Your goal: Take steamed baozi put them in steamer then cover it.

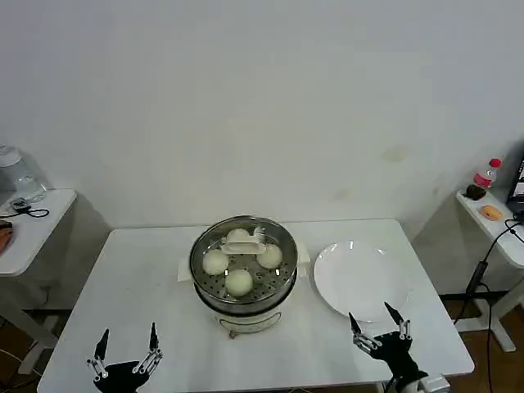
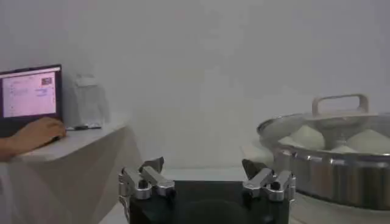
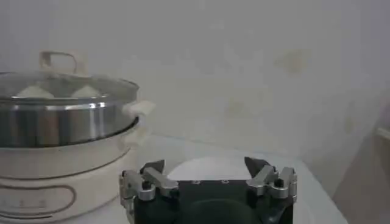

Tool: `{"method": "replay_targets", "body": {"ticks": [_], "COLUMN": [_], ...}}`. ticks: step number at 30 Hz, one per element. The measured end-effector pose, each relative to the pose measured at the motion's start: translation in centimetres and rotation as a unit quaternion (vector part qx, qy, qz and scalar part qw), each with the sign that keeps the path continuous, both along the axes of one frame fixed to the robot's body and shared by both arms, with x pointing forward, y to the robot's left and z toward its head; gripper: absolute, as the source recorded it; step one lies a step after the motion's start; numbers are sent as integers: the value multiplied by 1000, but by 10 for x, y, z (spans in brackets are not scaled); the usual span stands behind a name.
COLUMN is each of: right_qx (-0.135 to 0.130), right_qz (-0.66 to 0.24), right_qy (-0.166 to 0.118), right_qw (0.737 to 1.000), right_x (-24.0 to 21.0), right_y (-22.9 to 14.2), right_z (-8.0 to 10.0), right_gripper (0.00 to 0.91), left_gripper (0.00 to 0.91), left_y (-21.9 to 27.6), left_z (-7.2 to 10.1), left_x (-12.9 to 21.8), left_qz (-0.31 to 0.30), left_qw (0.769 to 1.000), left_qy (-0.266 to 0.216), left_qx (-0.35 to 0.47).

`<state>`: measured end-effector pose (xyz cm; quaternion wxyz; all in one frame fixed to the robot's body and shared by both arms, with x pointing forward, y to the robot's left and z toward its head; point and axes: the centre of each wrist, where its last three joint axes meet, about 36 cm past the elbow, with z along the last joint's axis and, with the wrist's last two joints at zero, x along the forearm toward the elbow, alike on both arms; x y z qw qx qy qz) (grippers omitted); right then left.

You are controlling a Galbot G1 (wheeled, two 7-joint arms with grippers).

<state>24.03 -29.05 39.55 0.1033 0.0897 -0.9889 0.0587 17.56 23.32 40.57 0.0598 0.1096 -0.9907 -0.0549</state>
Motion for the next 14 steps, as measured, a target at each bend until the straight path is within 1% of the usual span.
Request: {"method": "replay_targets", "body": {"ticks": [6, 14], "right_qx": [2, 4], "right_qz": [3, -2], "right_qy": [8, 7], "right_qw": [1000, 1000], "right_x": [-2, -1], "right_y": [6, 10], "right_z": [3, 7], "right_gripper": [907, 907], "left_gripper": [907, 907], "left_y": [0, 0], "left_z": [-2, -4], "left_x": [-3, -6], "left_qz": [3, 2], "left_qw": [1000, 1000], "left_qy": [4, 9], "left_qx": [-1, -1]}}
